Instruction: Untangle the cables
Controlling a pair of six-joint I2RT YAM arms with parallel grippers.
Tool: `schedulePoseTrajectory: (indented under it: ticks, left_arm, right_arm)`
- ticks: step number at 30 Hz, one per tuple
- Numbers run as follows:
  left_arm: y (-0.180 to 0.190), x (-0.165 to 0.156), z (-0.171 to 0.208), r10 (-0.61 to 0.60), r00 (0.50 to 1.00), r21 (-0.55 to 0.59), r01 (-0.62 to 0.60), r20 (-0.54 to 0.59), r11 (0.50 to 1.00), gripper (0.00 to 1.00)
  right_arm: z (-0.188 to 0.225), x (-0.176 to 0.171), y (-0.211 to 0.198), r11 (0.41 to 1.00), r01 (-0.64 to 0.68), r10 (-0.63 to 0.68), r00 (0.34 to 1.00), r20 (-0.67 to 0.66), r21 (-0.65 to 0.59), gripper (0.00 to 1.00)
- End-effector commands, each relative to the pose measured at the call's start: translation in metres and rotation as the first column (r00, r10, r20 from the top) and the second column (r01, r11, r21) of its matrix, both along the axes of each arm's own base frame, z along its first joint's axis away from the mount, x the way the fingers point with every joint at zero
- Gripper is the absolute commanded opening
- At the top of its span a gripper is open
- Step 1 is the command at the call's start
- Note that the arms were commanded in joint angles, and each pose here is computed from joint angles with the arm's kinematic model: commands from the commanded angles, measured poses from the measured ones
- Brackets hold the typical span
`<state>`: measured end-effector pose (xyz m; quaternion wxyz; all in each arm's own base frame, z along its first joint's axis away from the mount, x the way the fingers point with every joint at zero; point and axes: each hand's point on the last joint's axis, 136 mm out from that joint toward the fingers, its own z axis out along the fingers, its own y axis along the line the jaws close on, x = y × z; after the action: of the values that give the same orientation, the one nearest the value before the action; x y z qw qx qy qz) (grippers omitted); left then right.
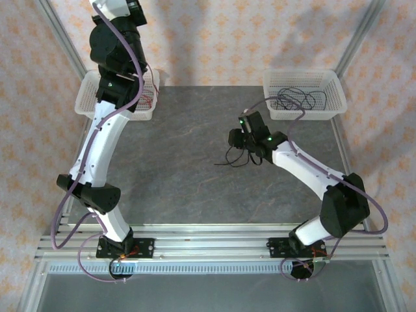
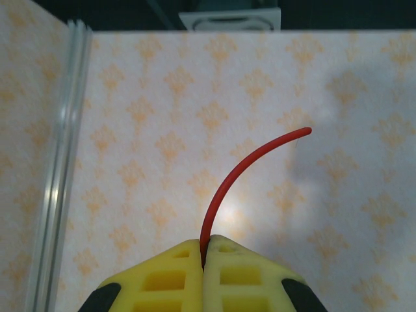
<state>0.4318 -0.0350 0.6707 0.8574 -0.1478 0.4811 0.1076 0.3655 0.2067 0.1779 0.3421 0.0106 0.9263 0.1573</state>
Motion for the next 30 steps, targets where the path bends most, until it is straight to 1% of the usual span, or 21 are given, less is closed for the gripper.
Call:
schedulePoseTrajectory:
  ticks: [1, 9, 14, 15, 17, 23, 26, 30]
  left_arm:
    - [0.016, -0.020, 0.027, 0.054, 0.987, 0.031, -0.060, 0.149, 0.998, 0.00]
    - [0.045, 0.009, 0.018, 0.123, 0.974, 0.044, -0.133, 0.189, 0.990, 0.00]
    - [0.059, 0.025, 0.017, 0.129, 0.971, 0.036, -0.139, 0.203, 0.990, 0.00]
    - [0.059, 0.036, 0.009, 0.127, 0.973, 0.045, -0.139, 0.194, 0.989, 0.00]
    - [0.062, 0.043, 0.006, 0.128, 0.971, 0.051, -0.141, 0.202, 0.989, 0.00]
    - [0.077, 0.054, 0.001, 0.131, 0.966, 0.045, -0.144, 0.225, 0.988, 0.00]
    - [0.084, 0.062, -0.006, 0.143, 0.965, 0.047, -0.157, 0.221, 0.986, 0.00]
    - [0.098, 0.081, -0.028, 0.175, 0.969, 0.049, -0.186, 0.173, 0.981, 0.00]
  right_arm:
    - [0.004, 0.009, 0.002, 1.000, 0.015, -0.015, 1.000, -0.002, 0.014, 0.44]
    - [-0.001, 0.012, -0.001, 1.000, 0.029, -0.029, 1.000, -0.010, -0.013, 0.44]
    - [-0.003, 0.013, -0.002, 0.999, 0.035, -0.035, 0.999, -0.014, -0.024, 0.44]
    - [-0.003, 0.014, -0.001, 0.999, 0.033, -0.033, 0.999, -0.013, -0.025, 0.44]
    - [-0.003, 0.016, 0.000, 0.999, 0.032, -0.033, 0.999, -0.015, -0.027, 0.44]
    - [-0.006, 0.025, 0.008, 1.000, 0.016, -0.017, 0.999, -0.028, -0.026, 0.44]
    - [-0.012, 0.029, 0.013, 1.000, 0.007, -0.008, 0.999, -0.042, -0.027, 0.44]
    - [-0.027, 0.031, 0.018, 1.000, -0.005, 0.003, 0.997, -0.075, -0.028, 0.44]
